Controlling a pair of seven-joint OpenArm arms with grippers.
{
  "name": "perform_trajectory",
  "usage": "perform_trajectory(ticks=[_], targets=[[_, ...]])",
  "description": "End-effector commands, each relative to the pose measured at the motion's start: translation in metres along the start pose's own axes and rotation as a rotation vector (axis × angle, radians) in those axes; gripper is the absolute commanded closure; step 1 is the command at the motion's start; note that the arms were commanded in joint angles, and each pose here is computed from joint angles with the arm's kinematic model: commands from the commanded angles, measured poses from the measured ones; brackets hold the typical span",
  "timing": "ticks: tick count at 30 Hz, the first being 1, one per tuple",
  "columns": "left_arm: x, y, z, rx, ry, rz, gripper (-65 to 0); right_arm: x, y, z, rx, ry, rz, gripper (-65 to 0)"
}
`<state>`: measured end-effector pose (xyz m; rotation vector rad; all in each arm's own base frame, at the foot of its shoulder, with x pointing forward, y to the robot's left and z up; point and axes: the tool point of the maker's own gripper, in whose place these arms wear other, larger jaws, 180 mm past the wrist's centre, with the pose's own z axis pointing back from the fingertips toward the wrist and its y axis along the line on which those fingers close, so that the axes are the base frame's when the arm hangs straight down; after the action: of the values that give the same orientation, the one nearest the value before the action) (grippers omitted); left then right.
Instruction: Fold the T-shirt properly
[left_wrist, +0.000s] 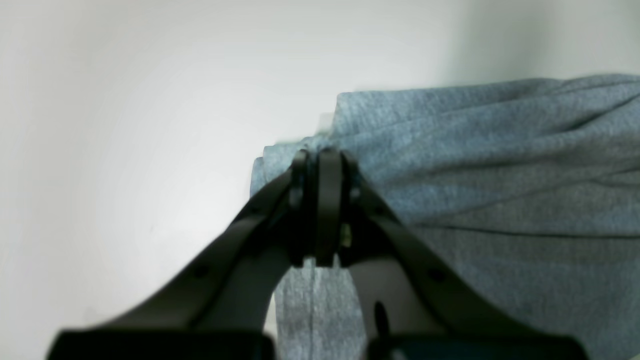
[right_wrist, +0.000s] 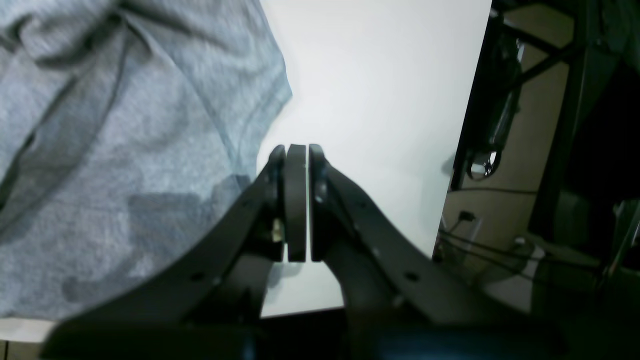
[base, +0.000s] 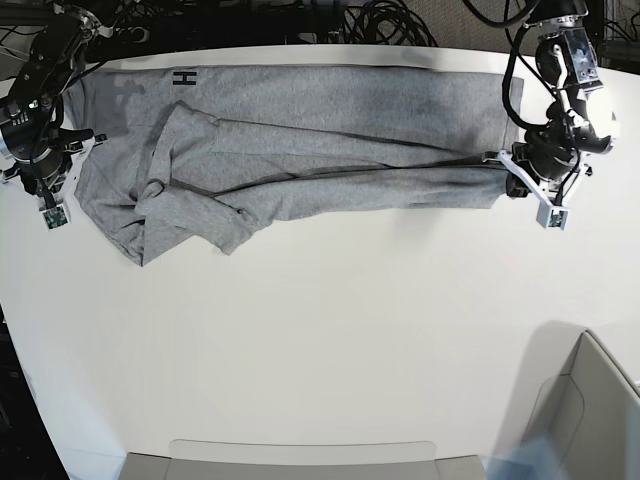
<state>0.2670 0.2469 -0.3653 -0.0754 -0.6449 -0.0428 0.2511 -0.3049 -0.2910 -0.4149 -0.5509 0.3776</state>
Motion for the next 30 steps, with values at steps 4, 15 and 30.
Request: perform_trajectory(ticks=[4, 15, 30], targets=[[0.013, 0.003, 0.004, 0.008, -0.038, -0.013, 0.0, 0.054, 0.022, 0.005, 0.065, -0.173, 0.085, -16.3], [0.013, 0.002, 0.004, 0.006, -0.038, -0.012, 0.0, 0.111, 0.071, -0.035, 0.232, -0.254, 0.105, -20.5], [0.013, 0.002, 0.003, 0.006, -0.038, -0.011, 0.0, 0.061, 0.048, -0.055, 0.163, -0.134, -0.122, -20.4]])
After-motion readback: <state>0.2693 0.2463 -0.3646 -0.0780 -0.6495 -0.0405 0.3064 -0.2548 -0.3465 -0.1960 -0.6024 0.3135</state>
